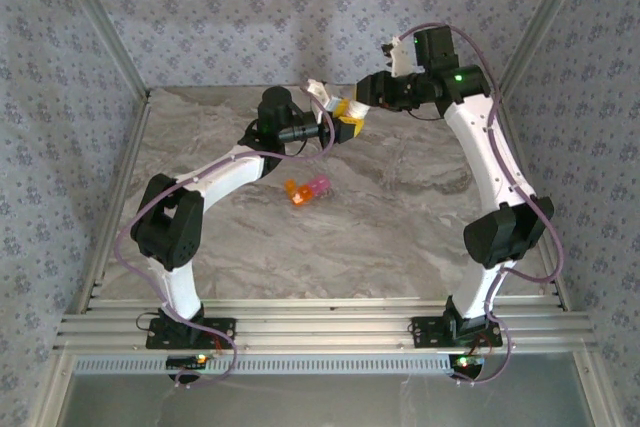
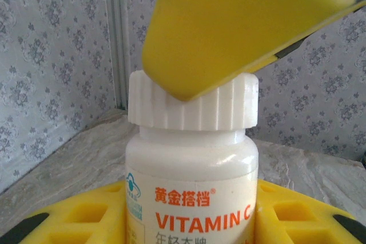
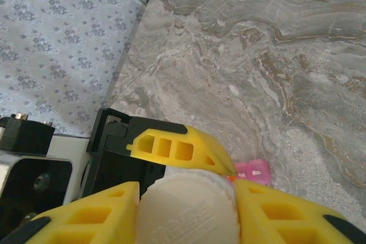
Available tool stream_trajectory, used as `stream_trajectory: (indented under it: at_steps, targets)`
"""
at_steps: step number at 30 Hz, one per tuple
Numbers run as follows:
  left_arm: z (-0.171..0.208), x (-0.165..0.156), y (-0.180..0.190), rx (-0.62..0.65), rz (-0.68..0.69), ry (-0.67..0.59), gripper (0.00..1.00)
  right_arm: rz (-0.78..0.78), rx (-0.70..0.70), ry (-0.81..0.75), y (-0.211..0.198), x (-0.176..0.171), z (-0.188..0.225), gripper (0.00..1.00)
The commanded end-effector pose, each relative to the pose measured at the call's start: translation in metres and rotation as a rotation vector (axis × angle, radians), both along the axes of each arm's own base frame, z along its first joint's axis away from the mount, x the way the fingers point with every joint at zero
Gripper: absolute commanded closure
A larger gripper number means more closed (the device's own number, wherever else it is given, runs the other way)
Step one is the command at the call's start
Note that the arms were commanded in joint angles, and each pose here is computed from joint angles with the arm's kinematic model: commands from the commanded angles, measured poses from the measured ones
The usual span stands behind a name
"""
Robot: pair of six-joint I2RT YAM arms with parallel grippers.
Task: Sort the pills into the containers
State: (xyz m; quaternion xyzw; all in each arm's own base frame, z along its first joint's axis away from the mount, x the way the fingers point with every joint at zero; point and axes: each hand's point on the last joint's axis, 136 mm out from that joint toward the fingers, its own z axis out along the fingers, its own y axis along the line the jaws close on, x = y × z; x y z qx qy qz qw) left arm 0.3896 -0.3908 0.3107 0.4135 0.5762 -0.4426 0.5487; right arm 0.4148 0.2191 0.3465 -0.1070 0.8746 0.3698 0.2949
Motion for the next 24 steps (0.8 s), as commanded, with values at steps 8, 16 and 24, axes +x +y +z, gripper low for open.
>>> stream_trajectory:
  at_steps: [8,16,24]
  targets:
    - [0.032,0.005,0.006,-0.048,0.077,-0.115,1.00,-0.361,0.006,0.199,0.001,-0.020,-0.047,0.62]
    - [0.030,0.007,0.005,-0.043,0.089,-0.115,1.00,-0.405,0.073,0.215,0.022,-0.029,-0.035,0.58]
    - [0.023,0.006,0.006,-0.034,0.085,-0.104,1.00,-0.378,0.148,0.101,-0.011,-0.016,0.017,0.31]
